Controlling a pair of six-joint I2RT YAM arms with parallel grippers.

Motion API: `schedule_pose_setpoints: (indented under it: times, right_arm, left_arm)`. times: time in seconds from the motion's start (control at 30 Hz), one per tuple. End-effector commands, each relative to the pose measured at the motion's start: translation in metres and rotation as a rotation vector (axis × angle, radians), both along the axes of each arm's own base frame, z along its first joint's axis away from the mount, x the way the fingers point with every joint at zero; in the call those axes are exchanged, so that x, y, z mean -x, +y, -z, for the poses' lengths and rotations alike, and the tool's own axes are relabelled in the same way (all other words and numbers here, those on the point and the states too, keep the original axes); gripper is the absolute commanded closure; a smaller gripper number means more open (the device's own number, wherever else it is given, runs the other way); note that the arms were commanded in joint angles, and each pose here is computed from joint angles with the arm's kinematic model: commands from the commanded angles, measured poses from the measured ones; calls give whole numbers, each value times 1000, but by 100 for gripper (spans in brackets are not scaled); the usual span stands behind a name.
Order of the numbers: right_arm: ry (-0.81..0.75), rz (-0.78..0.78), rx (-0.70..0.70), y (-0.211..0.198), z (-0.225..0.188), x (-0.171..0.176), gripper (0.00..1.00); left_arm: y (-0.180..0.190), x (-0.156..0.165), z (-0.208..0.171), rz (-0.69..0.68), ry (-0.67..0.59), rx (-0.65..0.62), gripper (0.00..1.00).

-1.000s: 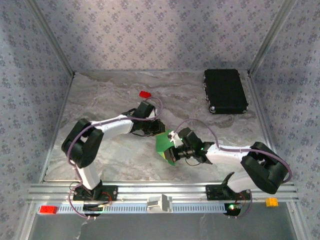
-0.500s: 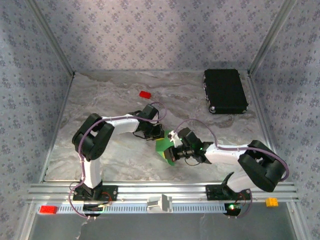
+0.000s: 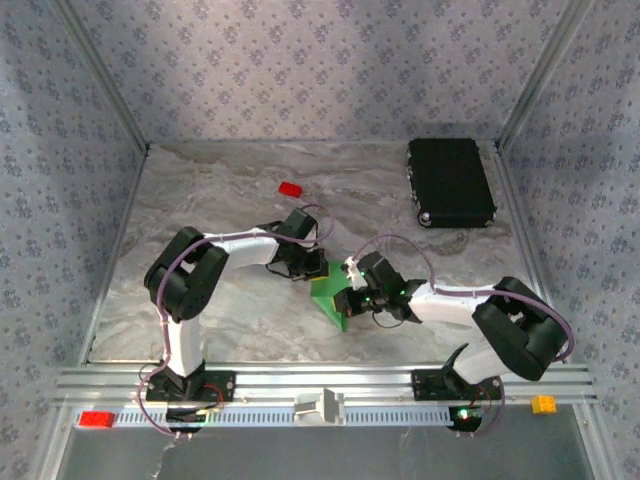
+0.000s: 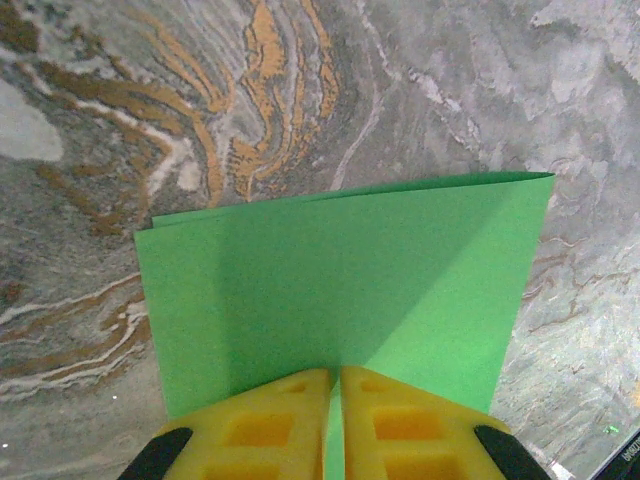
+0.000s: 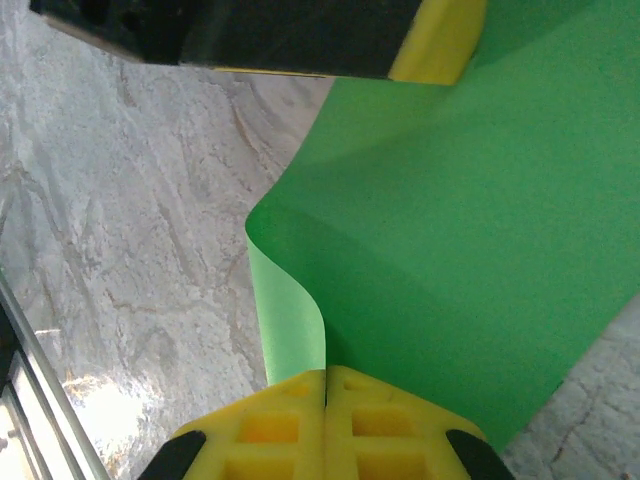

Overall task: Fold a paper plane with a square sheet of paper (pick it up from the middle)
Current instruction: Third fold the triangle at the center of the table.

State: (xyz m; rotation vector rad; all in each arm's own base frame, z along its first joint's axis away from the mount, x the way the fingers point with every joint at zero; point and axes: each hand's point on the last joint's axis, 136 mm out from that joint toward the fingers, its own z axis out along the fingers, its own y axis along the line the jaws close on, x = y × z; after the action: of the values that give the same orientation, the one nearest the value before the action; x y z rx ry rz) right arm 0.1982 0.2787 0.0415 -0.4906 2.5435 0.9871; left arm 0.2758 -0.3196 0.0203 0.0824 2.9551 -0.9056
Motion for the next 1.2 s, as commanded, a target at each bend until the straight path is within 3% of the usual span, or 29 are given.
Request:
schedule_pose_setpoints:
  times: [0.0, 1.17]
  right_arm:
    - [16, 49, 26, -2, -1, -10, 97]
    - [28, 82, 124, -12, 11, -15, 97]
  left_arm:
    - [10, 6, 13, 4, 21, -67, 88]
    - [11, 6, 10, 0, 14, -70, 88]
